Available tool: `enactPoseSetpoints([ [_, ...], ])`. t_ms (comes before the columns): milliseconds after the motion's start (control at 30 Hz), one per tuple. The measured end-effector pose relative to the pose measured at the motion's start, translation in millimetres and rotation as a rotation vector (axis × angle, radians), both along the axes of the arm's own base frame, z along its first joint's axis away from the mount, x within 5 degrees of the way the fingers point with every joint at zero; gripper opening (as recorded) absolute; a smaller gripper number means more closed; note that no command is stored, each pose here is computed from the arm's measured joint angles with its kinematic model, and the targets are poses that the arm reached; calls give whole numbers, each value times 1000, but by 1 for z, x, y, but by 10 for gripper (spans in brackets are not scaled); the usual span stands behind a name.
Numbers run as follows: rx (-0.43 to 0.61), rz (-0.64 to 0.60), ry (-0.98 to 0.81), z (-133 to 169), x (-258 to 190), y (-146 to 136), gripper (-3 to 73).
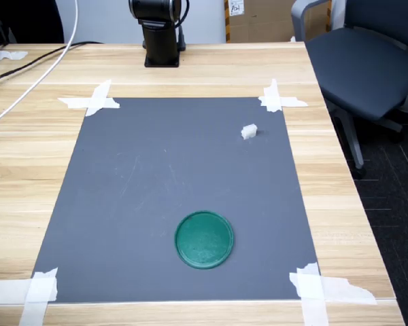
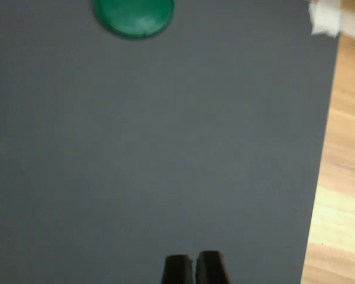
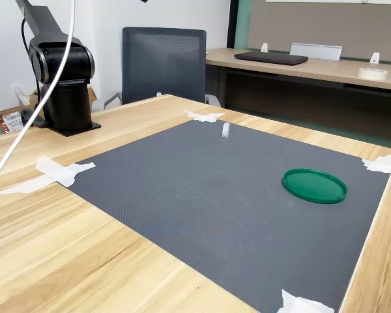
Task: Grasp a white terminal and put it in the green lid.
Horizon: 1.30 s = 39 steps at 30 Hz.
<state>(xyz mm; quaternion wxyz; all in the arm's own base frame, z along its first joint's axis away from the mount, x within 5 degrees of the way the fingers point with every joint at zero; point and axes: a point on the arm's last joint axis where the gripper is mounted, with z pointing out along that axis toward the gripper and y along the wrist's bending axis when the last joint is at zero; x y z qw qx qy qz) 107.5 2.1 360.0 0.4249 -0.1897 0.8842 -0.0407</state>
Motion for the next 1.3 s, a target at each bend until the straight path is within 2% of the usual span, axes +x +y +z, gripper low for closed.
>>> enactPoseSetpoints([
  [233,-62,88,68,6,18,-2,-29],
  [400,-3,150,90,6,21,5,-29],
  [533,7,202,94,7,21,9,-29],
  [833,-40,301,95,6,19,13,-29],
  [1000,-67,394,129,3,18,23,-29],
  [1167,-95,413,178,-2,24,28,-29],
  [1300,-132,464,168,6,28,35,1],
])
